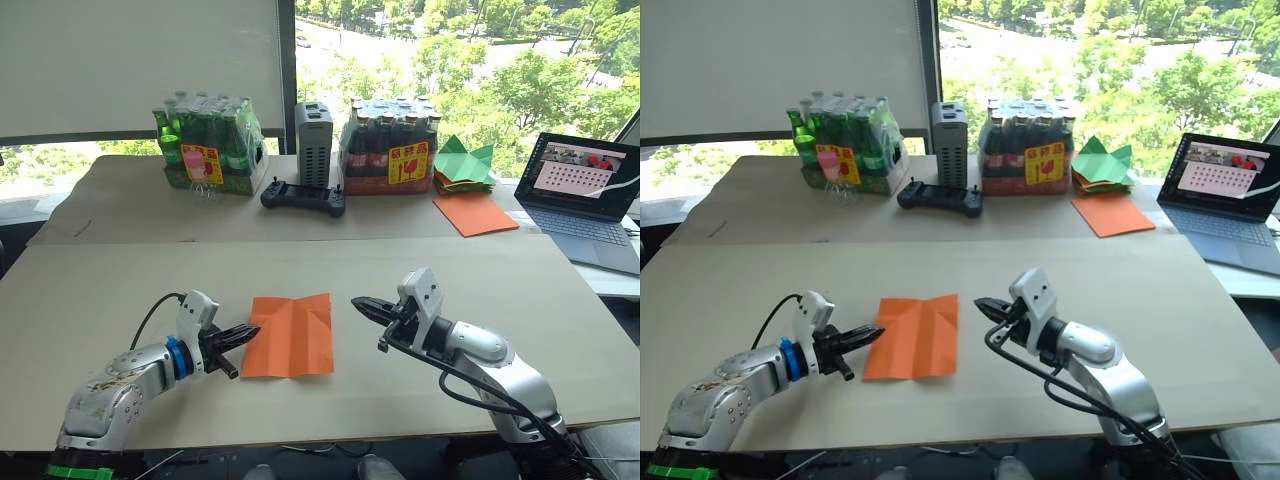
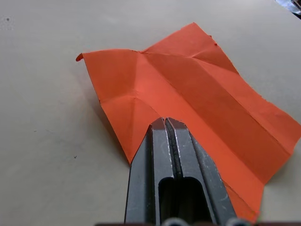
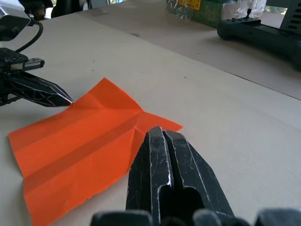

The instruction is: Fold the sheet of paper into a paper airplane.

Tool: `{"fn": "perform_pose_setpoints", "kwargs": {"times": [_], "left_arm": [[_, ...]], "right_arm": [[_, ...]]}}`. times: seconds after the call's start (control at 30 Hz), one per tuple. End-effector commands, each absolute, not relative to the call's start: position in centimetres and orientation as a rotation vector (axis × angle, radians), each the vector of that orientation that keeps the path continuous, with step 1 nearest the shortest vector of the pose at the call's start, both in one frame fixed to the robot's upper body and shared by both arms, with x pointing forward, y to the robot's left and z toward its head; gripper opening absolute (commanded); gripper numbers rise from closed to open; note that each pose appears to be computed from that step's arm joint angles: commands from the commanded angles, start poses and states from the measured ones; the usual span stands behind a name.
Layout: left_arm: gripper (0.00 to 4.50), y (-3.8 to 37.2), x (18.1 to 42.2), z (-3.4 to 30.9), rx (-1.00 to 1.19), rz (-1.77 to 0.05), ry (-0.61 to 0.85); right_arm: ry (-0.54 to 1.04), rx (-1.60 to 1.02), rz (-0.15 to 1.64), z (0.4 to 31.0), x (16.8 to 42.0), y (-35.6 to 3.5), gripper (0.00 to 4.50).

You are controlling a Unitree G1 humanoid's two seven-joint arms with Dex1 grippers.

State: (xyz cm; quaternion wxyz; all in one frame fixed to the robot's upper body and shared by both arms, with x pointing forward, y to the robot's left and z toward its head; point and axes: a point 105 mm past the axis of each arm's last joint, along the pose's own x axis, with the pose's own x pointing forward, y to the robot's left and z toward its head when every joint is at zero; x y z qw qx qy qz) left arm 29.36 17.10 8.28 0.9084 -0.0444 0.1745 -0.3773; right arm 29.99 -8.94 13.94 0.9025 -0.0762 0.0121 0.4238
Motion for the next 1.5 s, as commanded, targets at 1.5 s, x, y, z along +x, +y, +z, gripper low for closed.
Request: {"fn": "perform_pose_setpoints", "kwargs": {"times": [1.5], "left_arm": [[0.02, 16.5, 29.0, 5.5, -0.046, -0.792, 0.411]], "right_arm": [[0.136, -0.310, 1.052, 9.2, 29.3, -5.4, 0.00]]}}
